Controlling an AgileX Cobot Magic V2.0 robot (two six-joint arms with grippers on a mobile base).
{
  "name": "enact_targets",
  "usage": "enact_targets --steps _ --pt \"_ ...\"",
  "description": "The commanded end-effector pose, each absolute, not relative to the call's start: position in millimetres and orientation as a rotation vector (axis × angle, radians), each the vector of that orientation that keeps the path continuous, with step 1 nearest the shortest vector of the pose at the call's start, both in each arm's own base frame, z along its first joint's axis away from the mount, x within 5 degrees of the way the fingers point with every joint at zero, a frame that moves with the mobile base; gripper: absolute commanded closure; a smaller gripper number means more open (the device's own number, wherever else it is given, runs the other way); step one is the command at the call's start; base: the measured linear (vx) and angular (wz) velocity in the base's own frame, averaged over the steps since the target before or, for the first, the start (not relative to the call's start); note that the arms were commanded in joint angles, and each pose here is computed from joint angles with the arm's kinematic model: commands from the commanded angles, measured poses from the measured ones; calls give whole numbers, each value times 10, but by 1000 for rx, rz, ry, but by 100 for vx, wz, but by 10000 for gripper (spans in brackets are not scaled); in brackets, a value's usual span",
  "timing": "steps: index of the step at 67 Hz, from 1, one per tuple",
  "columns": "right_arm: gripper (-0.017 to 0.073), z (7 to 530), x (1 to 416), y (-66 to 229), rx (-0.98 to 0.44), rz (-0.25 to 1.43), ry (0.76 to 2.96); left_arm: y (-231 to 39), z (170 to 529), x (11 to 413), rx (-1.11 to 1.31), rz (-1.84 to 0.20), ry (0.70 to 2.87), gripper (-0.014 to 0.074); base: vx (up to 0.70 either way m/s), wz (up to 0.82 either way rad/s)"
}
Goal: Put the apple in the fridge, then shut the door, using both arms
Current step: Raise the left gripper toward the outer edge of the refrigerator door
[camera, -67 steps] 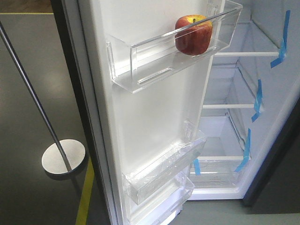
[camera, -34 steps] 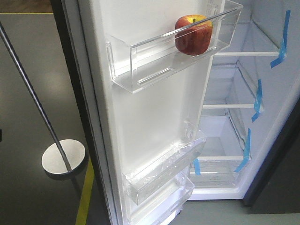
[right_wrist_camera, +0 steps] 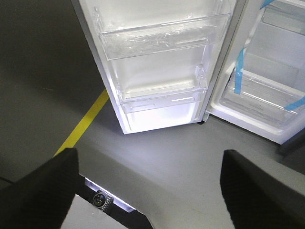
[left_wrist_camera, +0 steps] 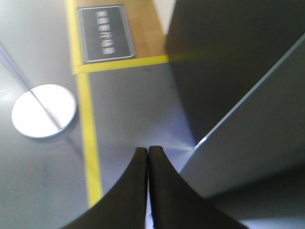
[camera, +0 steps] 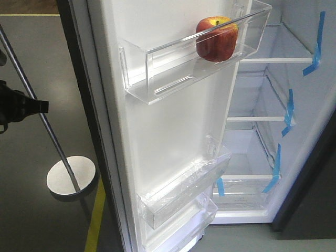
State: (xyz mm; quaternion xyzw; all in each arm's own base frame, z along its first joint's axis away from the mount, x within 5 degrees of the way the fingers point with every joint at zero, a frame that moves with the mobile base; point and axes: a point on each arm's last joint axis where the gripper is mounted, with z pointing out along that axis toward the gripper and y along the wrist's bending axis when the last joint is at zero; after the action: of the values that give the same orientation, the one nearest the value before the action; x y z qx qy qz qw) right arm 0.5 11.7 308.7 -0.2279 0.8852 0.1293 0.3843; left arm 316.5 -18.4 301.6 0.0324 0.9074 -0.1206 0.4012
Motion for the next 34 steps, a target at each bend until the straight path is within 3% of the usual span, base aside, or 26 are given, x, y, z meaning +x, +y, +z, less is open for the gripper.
enact_targets --steps 1,16,34 --pt "-20 3143 9 120 -585 329 2251 -196 3233 3346 43 -349 2169 600 0 0" --pt "-20 3143 9 120 -585 329 2251 -289 3242 3703 24 -449 2127 600 0 0" --pt "-20 3143 9 120 -585 329 2251 -603 3216 4023 103 -488 2107 600 0 0"
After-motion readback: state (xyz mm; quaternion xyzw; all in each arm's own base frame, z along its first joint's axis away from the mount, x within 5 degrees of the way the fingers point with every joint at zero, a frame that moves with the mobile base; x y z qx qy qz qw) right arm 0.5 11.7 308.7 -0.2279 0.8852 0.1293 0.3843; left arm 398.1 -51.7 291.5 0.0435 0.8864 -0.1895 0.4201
